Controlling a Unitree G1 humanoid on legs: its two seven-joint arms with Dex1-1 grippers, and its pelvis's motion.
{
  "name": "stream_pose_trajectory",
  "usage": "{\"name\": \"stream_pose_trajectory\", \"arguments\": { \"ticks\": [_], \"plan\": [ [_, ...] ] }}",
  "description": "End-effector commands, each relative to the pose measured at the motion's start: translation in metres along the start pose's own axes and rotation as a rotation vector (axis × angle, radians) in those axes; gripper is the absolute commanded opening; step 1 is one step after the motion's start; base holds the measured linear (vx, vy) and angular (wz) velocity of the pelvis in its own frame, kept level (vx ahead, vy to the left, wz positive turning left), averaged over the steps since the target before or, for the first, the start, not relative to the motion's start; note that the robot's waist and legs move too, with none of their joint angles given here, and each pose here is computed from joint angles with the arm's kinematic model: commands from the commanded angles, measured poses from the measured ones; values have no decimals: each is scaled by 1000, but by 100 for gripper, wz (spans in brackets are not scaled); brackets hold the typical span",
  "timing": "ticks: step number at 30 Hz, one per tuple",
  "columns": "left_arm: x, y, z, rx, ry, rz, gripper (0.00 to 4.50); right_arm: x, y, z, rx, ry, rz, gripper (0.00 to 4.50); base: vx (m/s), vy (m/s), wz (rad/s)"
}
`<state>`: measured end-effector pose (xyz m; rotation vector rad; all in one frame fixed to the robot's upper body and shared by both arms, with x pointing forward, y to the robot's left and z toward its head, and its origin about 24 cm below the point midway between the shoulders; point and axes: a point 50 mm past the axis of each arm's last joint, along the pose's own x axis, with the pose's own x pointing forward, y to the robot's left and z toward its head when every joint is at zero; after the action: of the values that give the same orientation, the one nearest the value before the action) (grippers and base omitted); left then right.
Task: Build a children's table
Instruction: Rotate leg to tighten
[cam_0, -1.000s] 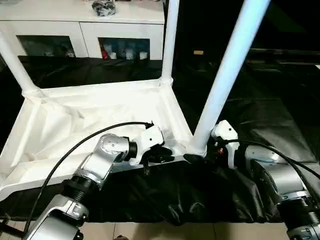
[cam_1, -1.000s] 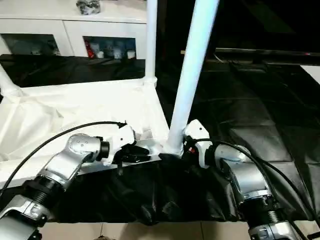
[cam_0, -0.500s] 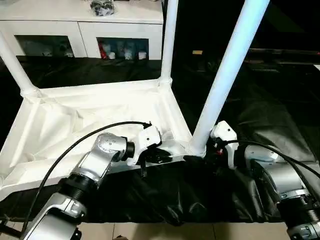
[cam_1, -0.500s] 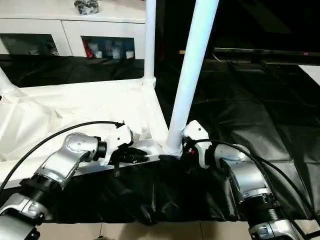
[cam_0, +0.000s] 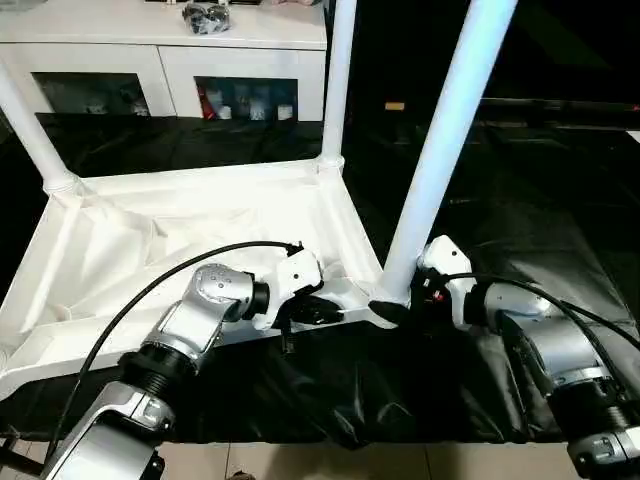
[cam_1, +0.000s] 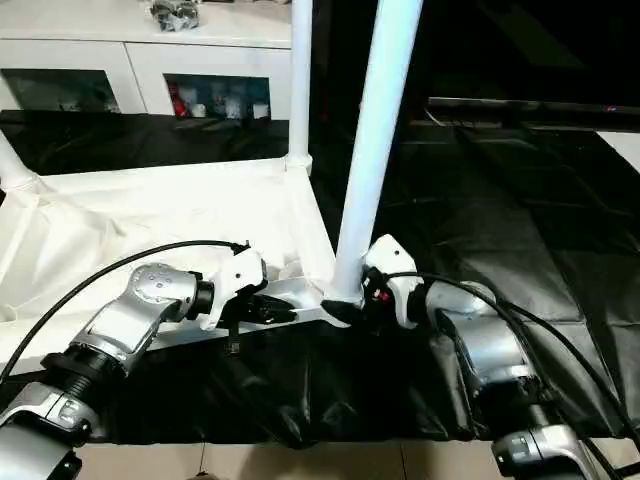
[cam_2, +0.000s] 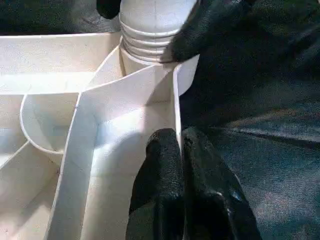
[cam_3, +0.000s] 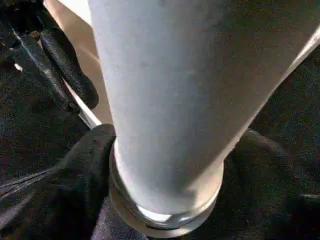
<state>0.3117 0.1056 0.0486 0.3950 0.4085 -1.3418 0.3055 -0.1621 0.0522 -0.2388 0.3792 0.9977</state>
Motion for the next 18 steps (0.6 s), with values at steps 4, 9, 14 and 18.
{"name": "stream_pose_trajectory", "arguments": {
  "ticks": [4, 9, 14, 18],
  "plan": [
    [6, -9, -12, -20, 43, -49, 0, 4, 1, 1, -16, 5, 15, 325, 0, 0, 0],
    [16, -7, -10, -56, 31, 69, 0, 16, 11, -8, 63, -15, -29, 284, 0, 0, 0],
    [39, -3, 7, -123, -18, 213, 0, 42, 21, -10, 172, -55, -273, 272, 0, 0, 0],
    [57, -7, 26, -147, -84, 248, 0, 65, 34, 4, 254, -103, -335, 272, 0, 0, 0]
  ]
}}
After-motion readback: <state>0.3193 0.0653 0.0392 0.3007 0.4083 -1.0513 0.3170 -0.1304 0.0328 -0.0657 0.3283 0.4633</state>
